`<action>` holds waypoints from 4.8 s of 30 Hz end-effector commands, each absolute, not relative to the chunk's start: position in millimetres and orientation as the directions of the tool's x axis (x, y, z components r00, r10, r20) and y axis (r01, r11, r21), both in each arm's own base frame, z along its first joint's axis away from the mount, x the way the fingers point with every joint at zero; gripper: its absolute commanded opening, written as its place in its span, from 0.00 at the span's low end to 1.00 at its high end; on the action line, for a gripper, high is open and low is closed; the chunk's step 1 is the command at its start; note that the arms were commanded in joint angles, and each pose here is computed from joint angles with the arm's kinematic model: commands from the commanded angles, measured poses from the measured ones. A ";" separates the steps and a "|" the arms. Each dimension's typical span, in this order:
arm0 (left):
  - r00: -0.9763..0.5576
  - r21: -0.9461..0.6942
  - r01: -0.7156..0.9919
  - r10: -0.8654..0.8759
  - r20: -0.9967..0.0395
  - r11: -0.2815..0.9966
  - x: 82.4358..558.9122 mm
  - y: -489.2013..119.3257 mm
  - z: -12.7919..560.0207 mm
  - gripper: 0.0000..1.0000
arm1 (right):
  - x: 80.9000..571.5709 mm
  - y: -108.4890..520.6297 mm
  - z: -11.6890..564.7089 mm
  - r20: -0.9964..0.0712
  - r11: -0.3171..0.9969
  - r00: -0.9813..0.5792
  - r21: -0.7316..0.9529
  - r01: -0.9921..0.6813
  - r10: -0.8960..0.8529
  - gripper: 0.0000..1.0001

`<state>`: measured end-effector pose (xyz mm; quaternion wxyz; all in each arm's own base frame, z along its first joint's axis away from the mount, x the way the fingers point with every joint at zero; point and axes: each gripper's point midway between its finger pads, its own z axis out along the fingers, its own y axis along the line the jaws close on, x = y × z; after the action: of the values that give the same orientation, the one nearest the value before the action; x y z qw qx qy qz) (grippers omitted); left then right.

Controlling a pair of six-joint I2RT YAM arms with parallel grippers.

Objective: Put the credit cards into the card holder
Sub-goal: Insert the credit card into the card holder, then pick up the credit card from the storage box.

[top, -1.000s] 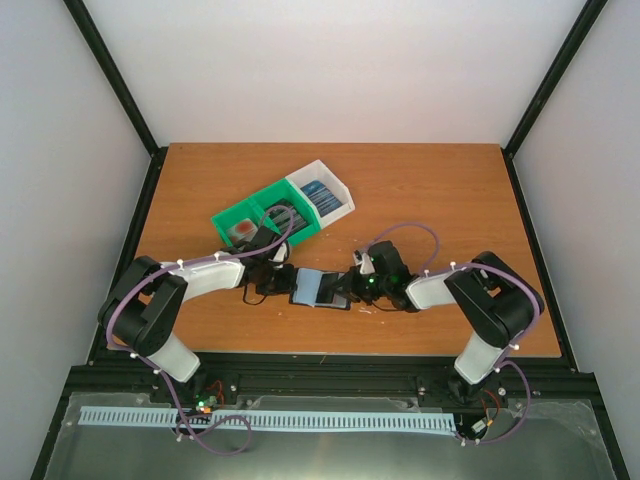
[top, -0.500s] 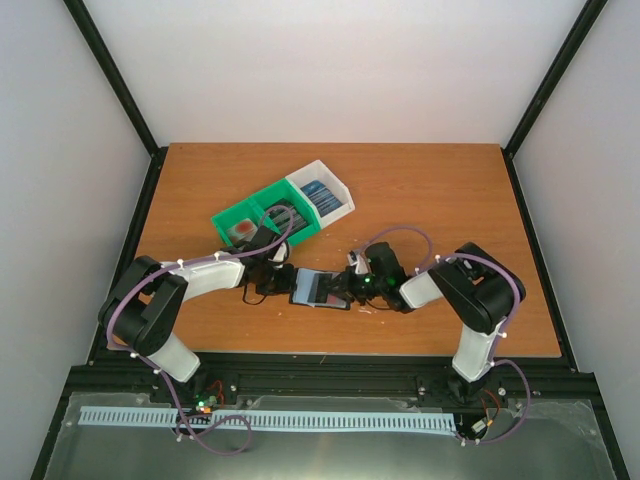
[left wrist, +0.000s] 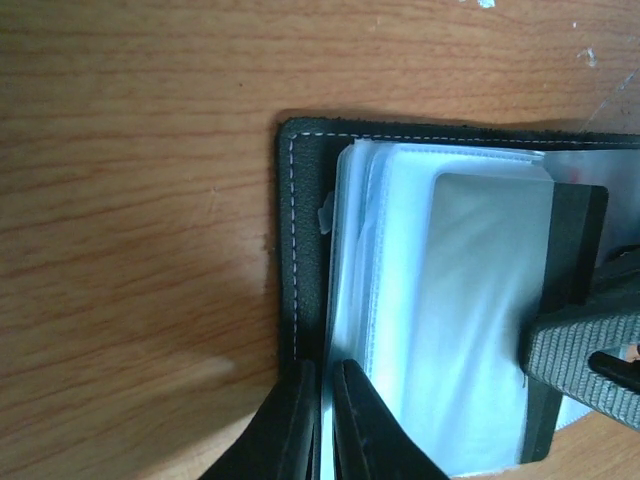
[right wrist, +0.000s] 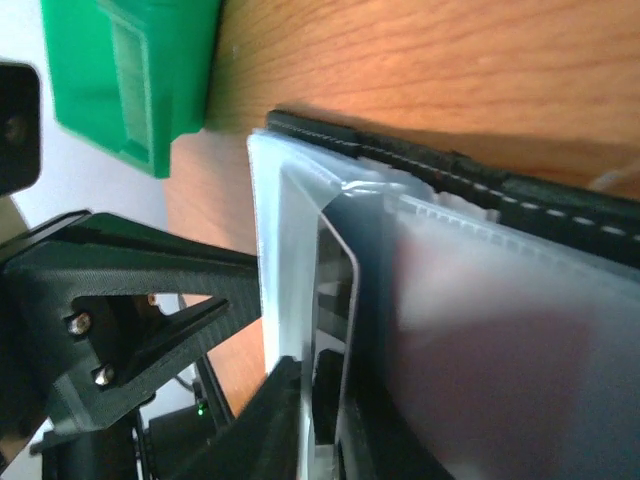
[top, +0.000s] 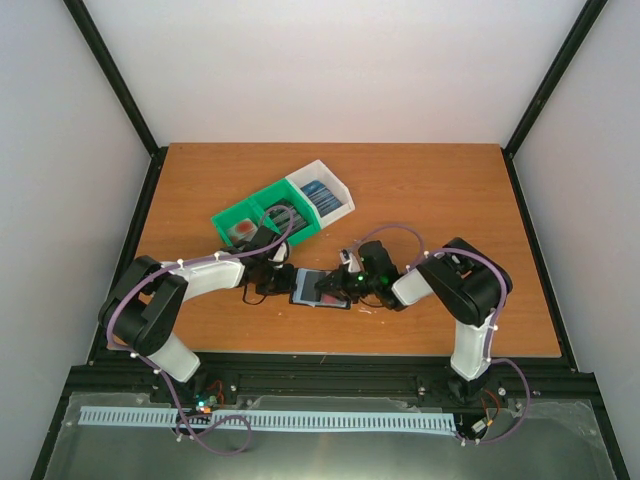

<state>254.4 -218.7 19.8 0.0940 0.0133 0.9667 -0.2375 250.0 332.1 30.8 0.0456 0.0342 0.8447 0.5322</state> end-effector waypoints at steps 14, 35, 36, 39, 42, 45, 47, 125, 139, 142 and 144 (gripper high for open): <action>-0.987 -0.452 0.075 0.002 -0.160 0.889 246.3 -218.2 9.2 0.09 | 242.1 308.7 26.0 -0.142 0.668 -0.985 0.743 -0.039 0.101 0.36; -0.987 -0.471 0.080 0.004 -0.161 0.879 243.9 -220.0 11.0 0.10 | 248.3 341.7 40.4 -0.160 0.553 -0.986 0.826 -0.109 0.045 0.17; -0.986 -0.470 0.081 0.003 -0.164 0.879 244.4 -219.7 12.3 0.10 | 248.5 340.6 42.3 -0.168 0.554 -0.985 0.824 -0.114 0.047 0.17; -0.983 -0.442 0.073 -0.011 -0.184 0.894 248.5 -214.6 16.9 0.13 | 249.6 333.2 44.9 -0.197 0.591 -0.979 0.796 -0.129 0.052 0.20; -0.973 -0.421 0.064 -0.038 -0.229 0.905 256.2 -209.4 30.5 0.15 | 252.2 322.2 47.1 -0.245 0.654 -0.968 0.740 -0.155 0.047 0.23; -0.961 -0.416 0.061 -0.060 -0.271 0.907 262.2 -206.9 45.2 0.15 | 252.4 313.8 48.9 -0.287 0.723 -0.958 0.665 -0.186 0.017 0.25; -0.957 -0.449 0.073 -0.064 -0.282 0.890 263.3 -212.3 53.7 0.14 | 251.7 314.0 49.1 -0.302 0.747 -0.953 0.631 -0.209 -0.012 0.24; -0.940 -0.855 0.332 0.212 -0.267 0.397 252.5 -337.3 102.5 0.49 | 270.5 182.4 96.7 -0.555 0.942 -0.795 0.329 0.060 0.244 0.12; -0.761 -0.375 0.553 0.268 -0.591 0.744 365.8 -294.5 159.8 0.70 | 281.6 162.0 111.9 -0.545 0.919 -0.800 0.395 0.022 0.253 0.18; -0.692 -0.216 0.565 0.315 -0.650 0.796 402.6 -283.9 176.8 0.77 | 287.9 157.9 115.1 -0.537 0.915 -0.803 0.404 0.024 0.258 0.19; -0.664 -0.143 0.564 0.343 -0.665 0.813 425.1 -278.6 182.6 0.78 | 293.9 155.0 119.2 -0.537 0.914 -0.803 0.404 0.022 0.257 0.20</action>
<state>382.9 -307.8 183.7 0.2834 0.2185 0.8843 -0.2998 284.2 154.3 108.0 0.3029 0.0911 0.9314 0.1801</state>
